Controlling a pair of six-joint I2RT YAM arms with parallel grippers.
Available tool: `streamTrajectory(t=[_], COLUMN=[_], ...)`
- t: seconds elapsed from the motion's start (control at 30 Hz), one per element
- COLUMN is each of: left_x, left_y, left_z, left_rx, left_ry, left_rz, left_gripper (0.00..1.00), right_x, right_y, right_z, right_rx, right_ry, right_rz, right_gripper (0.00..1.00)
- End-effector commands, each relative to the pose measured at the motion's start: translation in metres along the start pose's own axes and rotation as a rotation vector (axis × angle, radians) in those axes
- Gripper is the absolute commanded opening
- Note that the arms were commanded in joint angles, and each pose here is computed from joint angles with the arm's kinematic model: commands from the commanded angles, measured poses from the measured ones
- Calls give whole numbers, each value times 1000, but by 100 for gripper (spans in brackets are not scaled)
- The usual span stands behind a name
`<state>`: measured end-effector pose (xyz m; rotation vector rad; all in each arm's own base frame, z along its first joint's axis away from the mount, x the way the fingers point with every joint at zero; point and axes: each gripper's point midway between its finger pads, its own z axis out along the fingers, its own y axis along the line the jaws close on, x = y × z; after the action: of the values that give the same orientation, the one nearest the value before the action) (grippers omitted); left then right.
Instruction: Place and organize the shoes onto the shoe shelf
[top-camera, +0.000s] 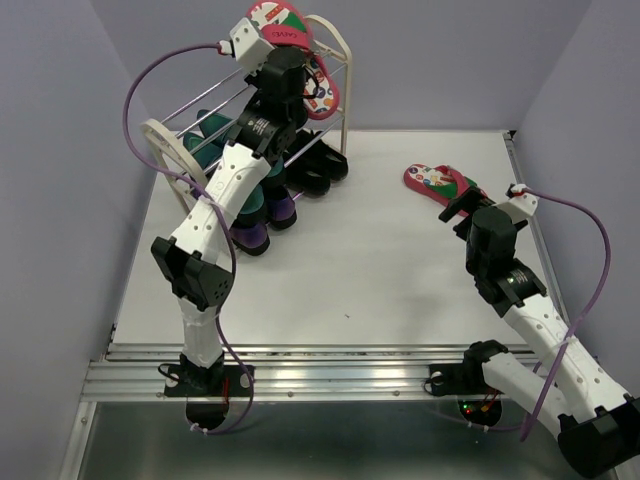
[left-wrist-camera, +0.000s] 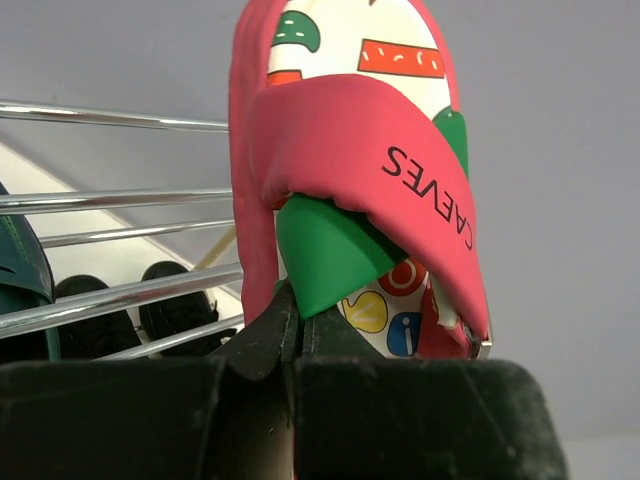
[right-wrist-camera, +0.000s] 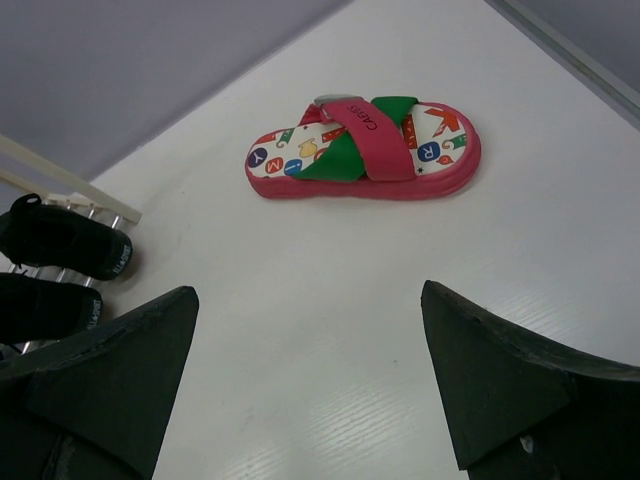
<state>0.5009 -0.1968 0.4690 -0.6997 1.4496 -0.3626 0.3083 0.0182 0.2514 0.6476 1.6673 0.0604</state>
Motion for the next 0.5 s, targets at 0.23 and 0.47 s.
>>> streamTrajectory(t=[0.23, 0.47], left_x=[-64, -54], left_y=[-10, 2], left_z=[2, 9], left_rx=[-15, -66], left_ry=[-203, -207], left_rz=[-315, -306], left_gripper=[0, 0], right_x=[-8, -6], right_y=[3, 5], right_z=[-3, -2], right_rx=[-13, -18], right_ry=[-11, -3], right_rz=[30, 31], right_gripper=[98, 98])
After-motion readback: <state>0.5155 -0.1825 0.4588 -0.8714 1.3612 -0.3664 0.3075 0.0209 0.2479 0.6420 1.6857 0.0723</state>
